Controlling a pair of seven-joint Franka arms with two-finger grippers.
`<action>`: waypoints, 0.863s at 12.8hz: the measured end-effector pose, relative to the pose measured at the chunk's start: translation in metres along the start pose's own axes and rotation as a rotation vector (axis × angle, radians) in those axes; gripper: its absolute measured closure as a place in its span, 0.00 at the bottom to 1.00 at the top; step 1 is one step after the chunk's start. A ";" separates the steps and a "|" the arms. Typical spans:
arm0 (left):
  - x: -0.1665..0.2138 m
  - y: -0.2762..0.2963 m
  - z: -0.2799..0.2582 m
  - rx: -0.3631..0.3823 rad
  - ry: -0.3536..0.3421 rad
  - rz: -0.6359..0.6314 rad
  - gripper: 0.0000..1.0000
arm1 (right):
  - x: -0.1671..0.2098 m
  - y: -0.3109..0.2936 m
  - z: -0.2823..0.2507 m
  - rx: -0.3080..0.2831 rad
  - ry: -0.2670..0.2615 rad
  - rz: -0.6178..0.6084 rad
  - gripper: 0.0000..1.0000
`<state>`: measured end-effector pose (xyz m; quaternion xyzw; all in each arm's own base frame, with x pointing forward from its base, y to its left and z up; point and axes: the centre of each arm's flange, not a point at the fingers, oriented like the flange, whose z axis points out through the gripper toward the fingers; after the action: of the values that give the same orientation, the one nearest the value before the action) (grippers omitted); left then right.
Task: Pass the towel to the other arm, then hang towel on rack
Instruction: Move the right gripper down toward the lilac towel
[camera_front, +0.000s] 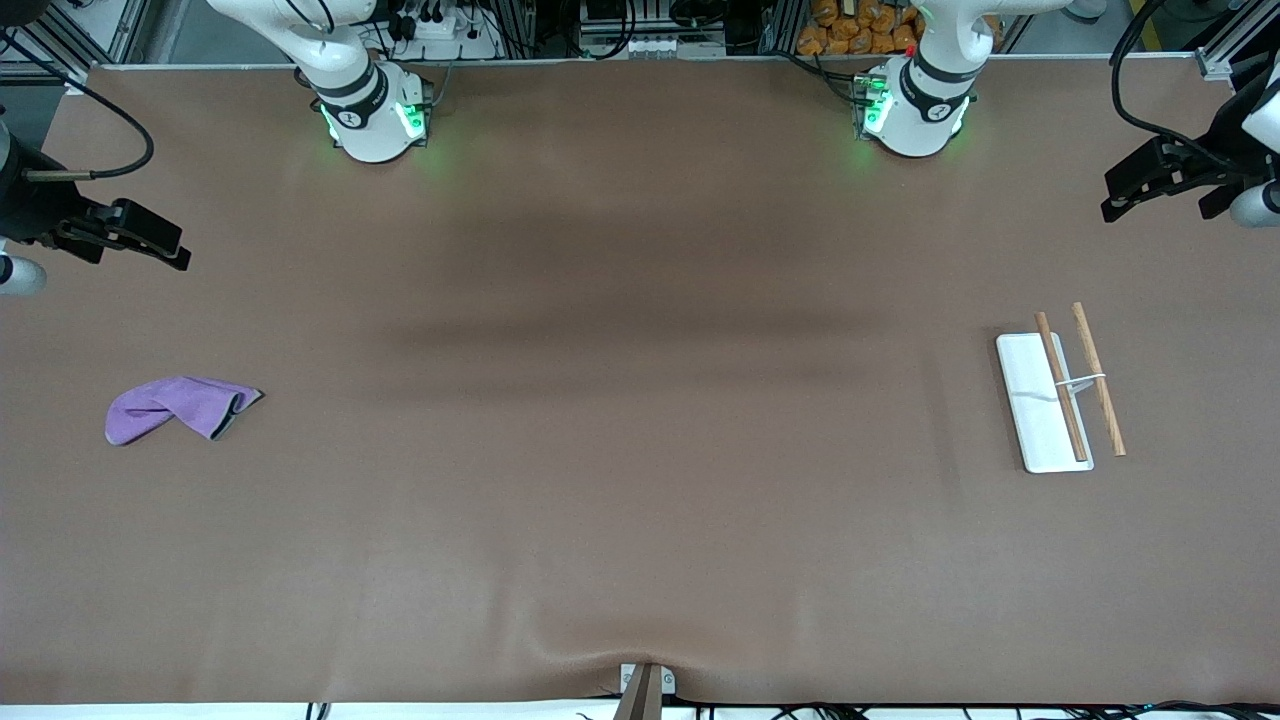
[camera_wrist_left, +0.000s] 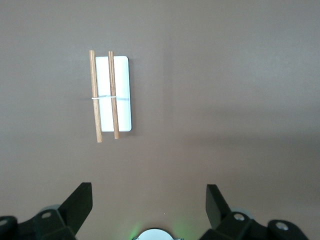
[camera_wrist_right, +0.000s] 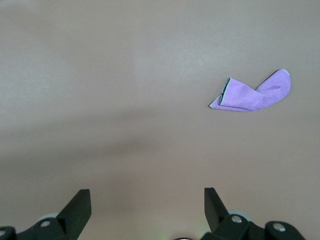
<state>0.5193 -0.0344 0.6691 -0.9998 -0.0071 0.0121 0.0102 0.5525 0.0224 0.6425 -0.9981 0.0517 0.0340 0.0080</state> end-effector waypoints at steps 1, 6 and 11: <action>0.000 0.000 -0.001 0.000 0.001 0.000 0.00 | 0.000 0.000 0.000 0.000 0.000 0.000 0.00; 0.002 -0.002 0.002 0.000 -0.004 -0.004 0.00 | 0.003 0.003 0.004 -0.001 -0.007 0.003 0.00; 0.009 -0.003 0.012 0.000 -0.018 0.012 0.00 | 0.022 0.050 0.049 0.003 -0.139 -0.040 0.00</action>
<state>0.5284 -0.0312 0.6573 -0.9997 -0.0011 0.0212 0.0100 0.5661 -0.0285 0.5914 -0.9941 0.0310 0.1028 0.0138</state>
